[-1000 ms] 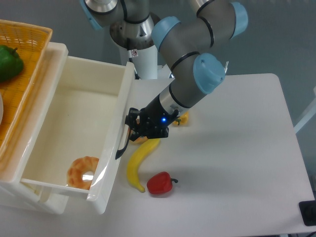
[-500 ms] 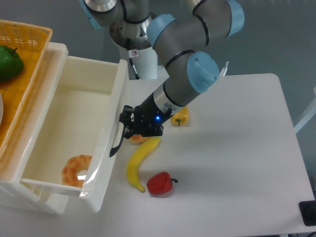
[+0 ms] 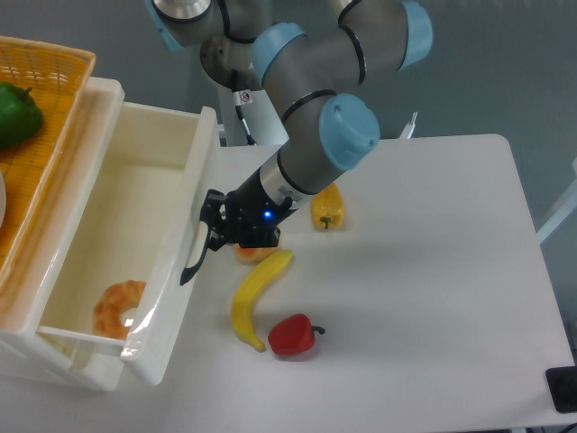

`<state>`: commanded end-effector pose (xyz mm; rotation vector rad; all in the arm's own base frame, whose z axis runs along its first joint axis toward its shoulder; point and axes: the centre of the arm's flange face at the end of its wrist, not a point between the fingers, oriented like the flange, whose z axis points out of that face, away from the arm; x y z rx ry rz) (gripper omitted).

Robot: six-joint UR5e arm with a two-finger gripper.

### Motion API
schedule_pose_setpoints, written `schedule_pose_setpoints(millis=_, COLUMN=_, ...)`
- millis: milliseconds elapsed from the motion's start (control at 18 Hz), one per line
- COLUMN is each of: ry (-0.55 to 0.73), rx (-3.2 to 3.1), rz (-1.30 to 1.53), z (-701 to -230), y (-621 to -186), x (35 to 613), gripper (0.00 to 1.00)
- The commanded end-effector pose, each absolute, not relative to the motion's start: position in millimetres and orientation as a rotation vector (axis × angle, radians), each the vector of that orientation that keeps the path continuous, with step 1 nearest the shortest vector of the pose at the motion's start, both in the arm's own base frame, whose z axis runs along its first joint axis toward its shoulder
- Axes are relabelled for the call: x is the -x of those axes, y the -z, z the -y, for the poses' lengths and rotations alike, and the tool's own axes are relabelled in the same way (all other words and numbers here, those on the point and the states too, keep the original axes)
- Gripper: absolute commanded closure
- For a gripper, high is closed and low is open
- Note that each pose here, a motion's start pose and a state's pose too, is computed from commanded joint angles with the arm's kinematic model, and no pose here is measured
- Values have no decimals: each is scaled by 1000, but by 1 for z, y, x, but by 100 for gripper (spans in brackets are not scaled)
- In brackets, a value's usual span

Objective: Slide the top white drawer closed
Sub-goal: 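Push the drawer front with the gripper into the drawer unit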

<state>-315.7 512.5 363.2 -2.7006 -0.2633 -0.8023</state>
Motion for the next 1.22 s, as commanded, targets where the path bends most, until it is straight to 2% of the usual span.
schedule_pose_setpoints(millis=1222, ry=849, rx=2731, rz=162, z=-549, y=-365, x=247, gripper=100)
